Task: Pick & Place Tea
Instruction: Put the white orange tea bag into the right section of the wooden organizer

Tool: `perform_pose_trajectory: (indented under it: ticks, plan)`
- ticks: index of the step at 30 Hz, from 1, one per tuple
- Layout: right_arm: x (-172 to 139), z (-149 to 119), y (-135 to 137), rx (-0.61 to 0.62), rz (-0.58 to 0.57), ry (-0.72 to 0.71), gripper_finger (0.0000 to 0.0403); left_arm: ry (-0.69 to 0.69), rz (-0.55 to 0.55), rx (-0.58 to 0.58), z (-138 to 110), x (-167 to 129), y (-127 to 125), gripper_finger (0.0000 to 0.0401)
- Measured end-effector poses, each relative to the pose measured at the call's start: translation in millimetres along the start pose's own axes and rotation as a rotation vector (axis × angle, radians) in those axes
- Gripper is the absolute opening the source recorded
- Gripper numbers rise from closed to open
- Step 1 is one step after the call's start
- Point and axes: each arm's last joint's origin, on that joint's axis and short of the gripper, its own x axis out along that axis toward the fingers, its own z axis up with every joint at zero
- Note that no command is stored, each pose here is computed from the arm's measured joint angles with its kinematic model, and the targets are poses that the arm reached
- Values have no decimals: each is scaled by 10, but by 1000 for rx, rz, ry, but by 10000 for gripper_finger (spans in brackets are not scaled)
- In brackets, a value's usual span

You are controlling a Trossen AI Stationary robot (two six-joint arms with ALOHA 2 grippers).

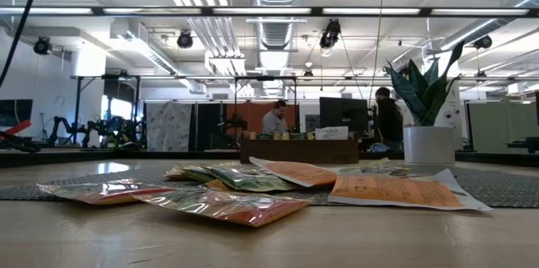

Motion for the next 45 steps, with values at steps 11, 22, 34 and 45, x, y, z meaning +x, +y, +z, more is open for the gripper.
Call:
perform_pose_trajectory:
  ticks: [11, 22, 34, 45]
  plan:
    - [47, 72, -221, 28, -95, -7, 8, -31, 185, 53, -33, -12, 83, 126]
    - [84, 262, -1168, 27, -394, 52, 8, -4, 360, 102, 51, -128, 302, 163]
    - [-255, 198, -2603, 33, -346, 133, 8, -125, 526, -63, 542, -18, 1087, 163]
    - [-65, -183, -3109, 82, -268, 171, 8, -139, 556, -73, 652, -28, 1296, 163]
